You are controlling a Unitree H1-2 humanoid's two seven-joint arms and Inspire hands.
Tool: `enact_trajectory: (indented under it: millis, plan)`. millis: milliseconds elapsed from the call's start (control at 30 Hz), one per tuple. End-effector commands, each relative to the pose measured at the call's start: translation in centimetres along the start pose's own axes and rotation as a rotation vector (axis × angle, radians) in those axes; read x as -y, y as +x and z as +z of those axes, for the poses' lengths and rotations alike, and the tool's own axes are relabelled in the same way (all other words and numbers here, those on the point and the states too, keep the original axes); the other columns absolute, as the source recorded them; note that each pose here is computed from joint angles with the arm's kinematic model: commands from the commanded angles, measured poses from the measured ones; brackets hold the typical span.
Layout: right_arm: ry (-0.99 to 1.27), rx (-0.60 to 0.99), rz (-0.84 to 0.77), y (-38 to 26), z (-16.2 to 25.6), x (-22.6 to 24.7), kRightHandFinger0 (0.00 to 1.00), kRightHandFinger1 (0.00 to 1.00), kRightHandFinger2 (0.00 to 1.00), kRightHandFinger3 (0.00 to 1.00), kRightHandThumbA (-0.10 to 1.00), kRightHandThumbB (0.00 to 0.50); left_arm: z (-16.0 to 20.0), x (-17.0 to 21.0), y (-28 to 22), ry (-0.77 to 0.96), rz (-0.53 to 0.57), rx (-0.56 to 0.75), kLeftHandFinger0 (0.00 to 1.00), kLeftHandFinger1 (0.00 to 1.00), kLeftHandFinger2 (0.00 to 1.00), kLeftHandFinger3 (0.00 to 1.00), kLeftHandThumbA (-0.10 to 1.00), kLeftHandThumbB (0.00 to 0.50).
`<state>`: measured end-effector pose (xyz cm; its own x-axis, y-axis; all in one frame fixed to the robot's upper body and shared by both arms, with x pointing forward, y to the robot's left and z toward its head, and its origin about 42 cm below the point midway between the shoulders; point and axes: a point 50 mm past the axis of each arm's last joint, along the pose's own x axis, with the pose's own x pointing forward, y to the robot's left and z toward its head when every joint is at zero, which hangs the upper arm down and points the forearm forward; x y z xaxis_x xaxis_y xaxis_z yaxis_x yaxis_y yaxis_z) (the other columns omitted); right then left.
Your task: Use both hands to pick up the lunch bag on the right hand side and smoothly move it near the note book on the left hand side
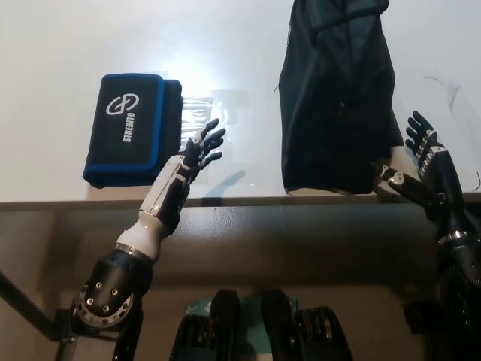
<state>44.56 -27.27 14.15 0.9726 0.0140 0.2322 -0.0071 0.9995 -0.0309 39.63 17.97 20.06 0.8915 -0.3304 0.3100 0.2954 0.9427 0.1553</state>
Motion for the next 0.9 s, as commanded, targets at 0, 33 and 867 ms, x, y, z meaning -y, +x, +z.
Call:
enact_trajectory:
  millis: [0,33,867]
  plan:
    - [0.096,0.053,-0.009,2.6,2.2,0.0,1.0,1.0,1.0,1.0,1.0,0.226,2.0,-0.3,2.0,-0.016,0.013,0.057,1.0,1.0,1.0,1.0,1.0,0.291]
    - [0.126,0.052,-0.012,2.8,2.4,-0.1,1.0,1.0,1.0,1.0,1.0,0.226,2.1,-0.3,2.1,-0.02,0.012,0.057,1.0,1.0,1.0,1.0,1.0,0.296]
    - [0.685,0.143,0.097,2.7,7.8,3.0,1.0,1.0,1.0,1.0,1.0,0.389,2.9,-0.7,3.8,-0.013,-0.004,0.066,1.0,1.0,1.0,1.0,1.0,0.306]
